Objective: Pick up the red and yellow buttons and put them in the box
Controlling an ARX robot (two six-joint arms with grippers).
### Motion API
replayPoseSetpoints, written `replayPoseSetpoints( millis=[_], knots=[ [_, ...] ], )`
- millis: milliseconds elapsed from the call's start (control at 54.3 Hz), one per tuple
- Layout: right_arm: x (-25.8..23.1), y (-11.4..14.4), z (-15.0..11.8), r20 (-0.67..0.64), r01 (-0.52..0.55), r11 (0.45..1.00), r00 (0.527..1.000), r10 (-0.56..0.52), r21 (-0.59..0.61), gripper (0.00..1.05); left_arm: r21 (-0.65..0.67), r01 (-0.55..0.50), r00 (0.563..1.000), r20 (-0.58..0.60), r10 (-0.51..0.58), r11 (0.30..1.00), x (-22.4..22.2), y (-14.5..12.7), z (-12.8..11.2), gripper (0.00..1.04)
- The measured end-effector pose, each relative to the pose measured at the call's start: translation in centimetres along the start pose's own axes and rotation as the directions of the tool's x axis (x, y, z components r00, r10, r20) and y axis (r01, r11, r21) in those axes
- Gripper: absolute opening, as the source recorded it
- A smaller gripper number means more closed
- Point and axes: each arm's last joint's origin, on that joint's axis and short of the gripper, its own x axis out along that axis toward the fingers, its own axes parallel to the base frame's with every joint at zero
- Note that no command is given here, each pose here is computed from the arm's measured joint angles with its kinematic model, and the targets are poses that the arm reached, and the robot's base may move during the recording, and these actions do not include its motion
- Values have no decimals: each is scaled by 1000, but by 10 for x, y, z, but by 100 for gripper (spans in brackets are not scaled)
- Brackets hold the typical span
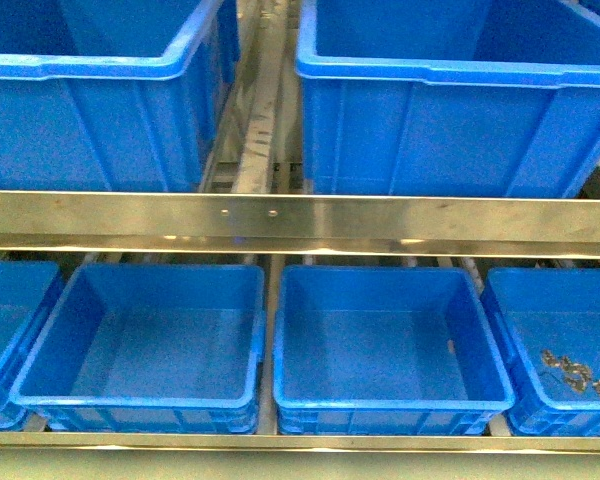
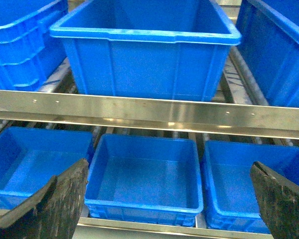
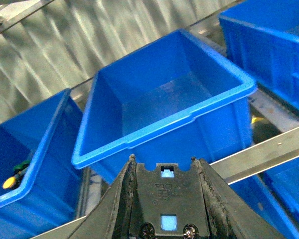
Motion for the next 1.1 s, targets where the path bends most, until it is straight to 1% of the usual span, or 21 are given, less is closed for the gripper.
replayPoseSetpoints(
  millis=[313,387,515,589,663,791,902,975,1031,1104],
  knots=[
    [-2,-11,3,9,28,1000,1000,-28,13,26,1,0,1000,1,0,1000,0,0,0,97],
    [-4,-16,3,31,42,999,999,-43,23,26,1,0,1000,0,0,1000,0,0,0,97],
    [-2,-22,6,50,66,998,997,-66,5,26,2,7,1000,1,-7,1000,0,0,0,97],
    [7,-24,11,51,46,998,998,-44,-31,26,2,4,1000,1,-4,1000,0,0,0,97],
    [20,-22,20,59,11,999,998,-8,-50,26,2,4,1000,1,-4,1000,0,0,0,97],
    [55,-23,44,115,19,995,993,-7,-97,26,1,1,1000,1,-1,1000,0,0,0,97],
    [92,-25,66,158,-1,993,987,20,-118,26,1,1,1000,1,-1,1000,0,0,0,97],
    [121,-31,79,177,2,991,984,22,-133,26,1,1,1000,1,-1,1000,0,0,0,97],
    [140,-37,84,181,9,990,983,17,-142,26,1,1,1000,1,-1,1000,0,0,0,97],
    [174,-51,87,174,23,988,985,4,-155,26,2,1,1000,1,-1,1000,0,0,0,97]
  ],
)
